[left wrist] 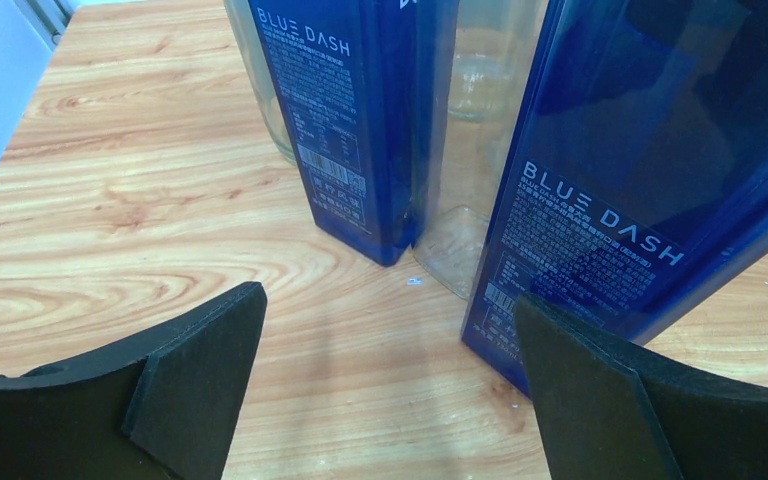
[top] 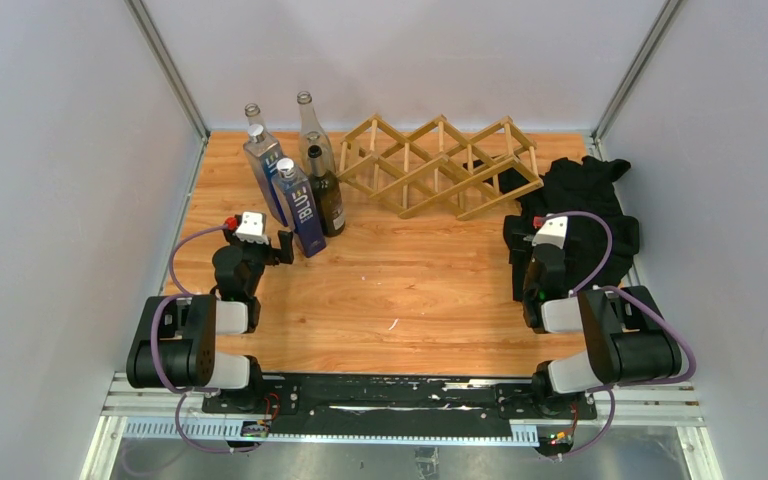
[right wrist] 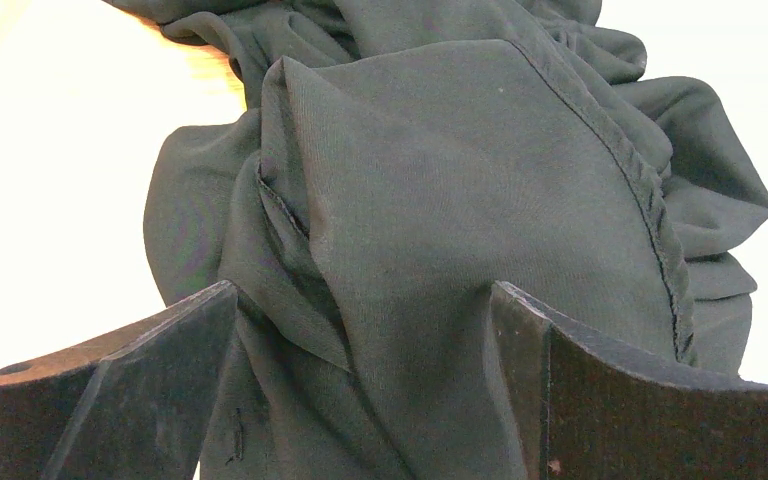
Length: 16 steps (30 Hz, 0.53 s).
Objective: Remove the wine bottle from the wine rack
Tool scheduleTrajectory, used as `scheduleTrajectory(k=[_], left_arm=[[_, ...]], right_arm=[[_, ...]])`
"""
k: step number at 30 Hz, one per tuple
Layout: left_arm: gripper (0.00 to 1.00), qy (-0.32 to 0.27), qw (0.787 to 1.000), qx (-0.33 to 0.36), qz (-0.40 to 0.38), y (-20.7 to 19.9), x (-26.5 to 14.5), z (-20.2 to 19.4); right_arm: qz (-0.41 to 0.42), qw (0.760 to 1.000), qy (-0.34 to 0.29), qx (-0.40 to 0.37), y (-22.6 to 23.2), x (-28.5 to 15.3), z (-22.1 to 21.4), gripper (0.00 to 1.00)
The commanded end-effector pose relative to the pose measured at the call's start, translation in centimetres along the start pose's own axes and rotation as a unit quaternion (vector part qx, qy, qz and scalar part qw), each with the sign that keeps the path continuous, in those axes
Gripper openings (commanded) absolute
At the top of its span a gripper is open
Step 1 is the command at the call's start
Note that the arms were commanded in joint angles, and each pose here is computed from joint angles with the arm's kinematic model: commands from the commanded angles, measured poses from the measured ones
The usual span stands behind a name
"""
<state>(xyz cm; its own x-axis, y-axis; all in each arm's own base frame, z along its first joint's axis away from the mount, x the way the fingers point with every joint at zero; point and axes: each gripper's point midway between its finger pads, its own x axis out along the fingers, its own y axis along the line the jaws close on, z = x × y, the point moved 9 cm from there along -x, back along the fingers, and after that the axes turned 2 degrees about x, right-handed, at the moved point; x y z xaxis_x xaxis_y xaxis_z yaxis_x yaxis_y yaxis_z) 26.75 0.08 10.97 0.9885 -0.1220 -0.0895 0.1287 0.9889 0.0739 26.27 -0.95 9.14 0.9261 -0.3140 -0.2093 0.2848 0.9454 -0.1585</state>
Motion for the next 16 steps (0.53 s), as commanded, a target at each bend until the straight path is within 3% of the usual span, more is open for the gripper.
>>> scheduleTrajectory(k=[1, 16], left_arm=[[1.0, -0.007, 1.0, 0.005, 0.008, 0.13, 0.19, 0.3], [1.0, -0.008, 0.999, 0.021, -0.024, -0.44, 0.28, 0.33]], right_arm=[[-0.007, 1.0, -0.005, -0.001, -0.34, 0.13, 0.13, 1.0], [-0.006, 1.0, -0.005, -0.001, -0.33, 0.15, 0.17, 1.0]])
